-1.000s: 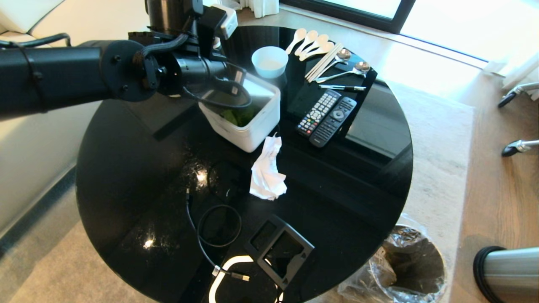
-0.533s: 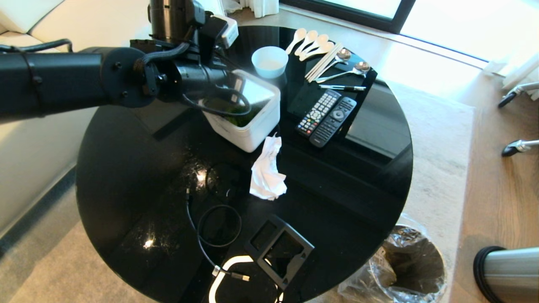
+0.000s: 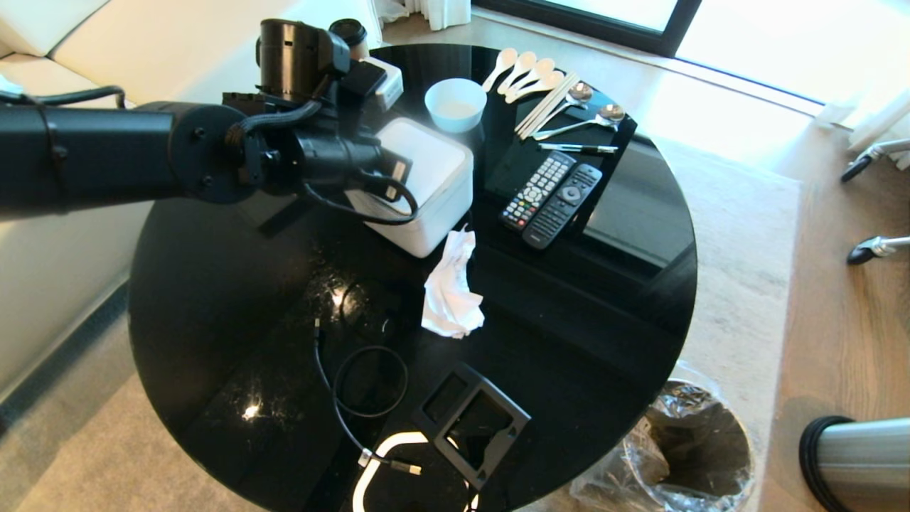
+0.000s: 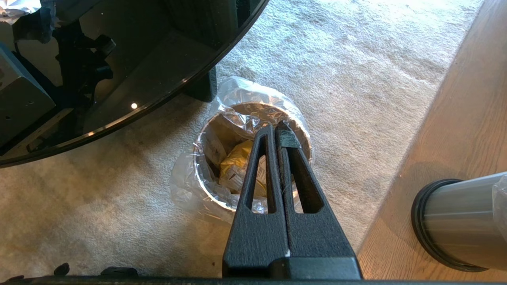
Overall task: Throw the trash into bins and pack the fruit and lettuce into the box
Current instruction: Close the lid of the desktop trash can
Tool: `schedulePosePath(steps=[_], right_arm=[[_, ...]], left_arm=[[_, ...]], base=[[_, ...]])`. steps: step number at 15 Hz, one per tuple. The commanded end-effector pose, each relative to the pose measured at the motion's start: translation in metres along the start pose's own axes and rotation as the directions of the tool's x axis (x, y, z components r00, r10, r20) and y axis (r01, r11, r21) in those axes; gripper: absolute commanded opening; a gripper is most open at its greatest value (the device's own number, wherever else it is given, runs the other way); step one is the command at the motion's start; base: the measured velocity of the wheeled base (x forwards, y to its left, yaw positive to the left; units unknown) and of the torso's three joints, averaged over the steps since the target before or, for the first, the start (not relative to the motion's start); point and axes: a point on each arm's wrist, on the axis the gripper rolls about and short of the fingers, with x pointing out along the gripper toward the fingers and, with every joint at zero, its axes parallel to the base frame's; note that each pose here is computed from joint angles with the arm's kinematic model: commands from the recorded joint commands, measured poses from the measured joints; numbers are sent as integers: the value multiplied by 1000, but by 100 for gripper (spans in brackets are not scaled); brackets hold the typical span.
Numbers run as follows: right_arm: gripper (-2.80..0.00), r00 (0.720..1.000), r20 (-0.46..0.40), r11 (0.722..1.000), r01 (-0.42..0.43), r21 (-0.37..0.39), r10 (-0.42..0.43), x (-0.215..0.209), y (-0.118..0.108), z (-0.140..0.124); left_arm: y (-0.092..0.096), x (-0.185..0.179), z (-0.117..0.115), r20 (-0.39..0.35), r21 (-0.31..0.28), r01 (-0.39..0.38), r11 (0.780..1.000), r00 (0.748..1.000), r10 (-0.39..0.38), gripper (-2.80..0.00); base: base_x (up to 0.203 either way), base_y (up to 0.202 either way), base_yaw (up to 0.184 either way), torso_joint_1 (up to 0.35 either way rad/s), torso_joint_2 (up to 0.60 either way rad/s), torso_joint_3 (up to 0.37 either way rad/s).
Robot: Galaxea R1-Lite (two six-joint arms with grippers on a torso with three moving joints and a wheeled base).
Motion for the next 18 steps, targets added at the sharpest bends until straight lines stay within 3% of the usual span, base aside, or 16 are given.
schedulePosePath(steps=[1, 11, 18], right_arm=[[-280, 1000, -1, 1000, -1, -1, 1, 0, 0, 0], [-280, 1000, -2, 1000, -1, -1, 1, 0, 0, 0], [-280, 1000, -1, 1000, -1, -1, 1, 0, 0, 0]], left_arm=[[1, 1, -2, -9, 2, -4, 1000, 1000, 4, -280], [-2, 5, -19, -67, 9, 11, 1000, 998, -11, -280], [3, -19, 0, -2, 5, 3, 1000, 1000, -3, -280]], base=[[0, 0, 0, 0, 0, 0], [0, 0, 0, 0, 0, 0], [0, 0, 0, 0, 0, 0]])
